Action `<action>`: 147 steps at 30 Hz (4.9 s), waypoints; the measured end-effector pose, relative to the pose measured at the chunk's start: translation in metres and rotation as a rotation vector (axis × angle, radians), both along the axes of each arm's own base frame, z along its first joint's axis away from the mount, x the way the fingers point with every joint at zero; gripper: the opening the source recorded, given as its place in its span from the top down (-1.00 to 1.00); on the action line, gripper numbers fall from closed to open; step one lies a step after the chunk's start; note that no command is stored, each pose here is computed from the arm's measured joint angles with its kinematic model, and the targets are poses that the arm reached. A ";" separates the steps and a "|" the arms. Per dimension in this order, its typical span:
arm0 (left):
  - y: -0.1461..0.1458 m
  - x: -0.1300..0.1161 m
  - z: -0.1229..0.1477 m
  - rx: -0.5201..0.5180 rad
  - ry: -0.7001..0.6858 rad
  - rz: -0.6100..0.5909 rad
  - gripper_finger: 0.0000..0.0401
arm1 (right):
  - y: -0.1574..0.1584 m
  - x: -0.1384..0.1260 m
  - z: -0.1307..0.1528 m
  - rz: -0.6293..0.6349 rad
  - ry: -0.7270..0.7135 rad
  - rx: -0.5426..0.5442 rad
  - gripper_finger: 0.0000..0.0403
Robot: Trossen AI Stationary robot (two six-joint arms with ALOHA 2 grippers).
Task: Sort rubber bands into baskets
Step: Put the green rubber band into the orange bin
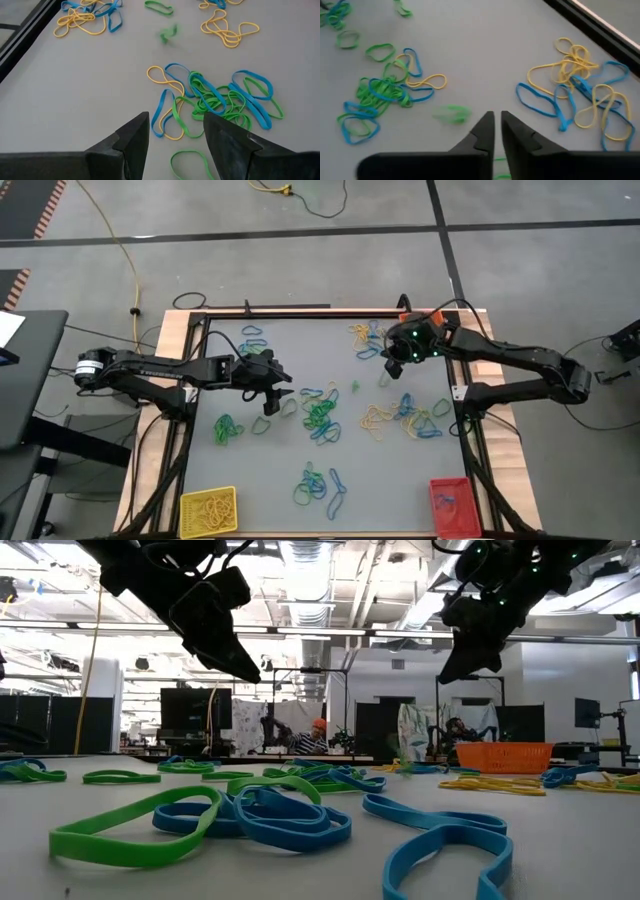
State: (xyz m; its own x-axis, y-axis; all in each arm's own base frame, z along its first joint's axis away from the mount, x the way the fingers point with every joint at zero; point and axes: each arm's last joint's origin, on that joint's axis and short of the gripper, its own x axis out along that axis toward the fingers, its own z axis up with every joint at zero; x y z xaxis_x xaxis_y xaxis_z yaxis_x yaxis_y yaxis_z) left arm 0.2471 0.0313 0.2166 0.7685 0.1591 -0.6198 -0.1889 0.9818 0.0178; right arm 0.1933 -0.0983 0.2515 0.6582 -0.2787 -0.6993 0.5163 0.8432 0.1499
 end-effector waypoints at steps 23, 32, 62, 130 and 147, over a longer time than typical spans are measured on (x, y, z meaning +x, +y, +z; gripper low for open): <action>0.000 0.000 0.000 0.000 0.000 0.000 0.11 | 0.063 0.085 -0.101 0.410 0.244 0.067 -0.25; 0.000 0.000 0.000 0.000 0.000 0.000 0.11 | 0.061 0.099 -0.117 0.370 0.226 -0.027 -0.18; 0.000 0.000 0.000 0.000 0.000 0.000 0.11 | 0.005 0.024 -0.022 -0.196 0.436 -0.250 0.90; 0.000 0.000 0.000 0.000 0.000 0.000 0.11 | 0.019 0.056 -0.103 0.260 0.612 0.088 0.04; 0.000 0.000 0.000 0.000 0.000 0.000 0.11 | 0.022 0.060 -0.107 0.372 0.619 0.024 0.91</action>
State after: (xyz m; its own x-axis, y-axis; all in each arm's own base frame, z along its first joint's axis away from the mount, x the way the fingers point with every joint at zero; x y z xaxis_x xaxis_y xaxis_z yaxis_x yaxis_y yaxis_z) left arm 0.2471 0.0313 0.2167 0.7686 0.1590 -0.6196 -0.1888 0.9818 0.0178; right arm 0.2533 -0.0761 0.1449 0.1878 -0.0928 -0.9778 0.1921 0.9798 -0.0561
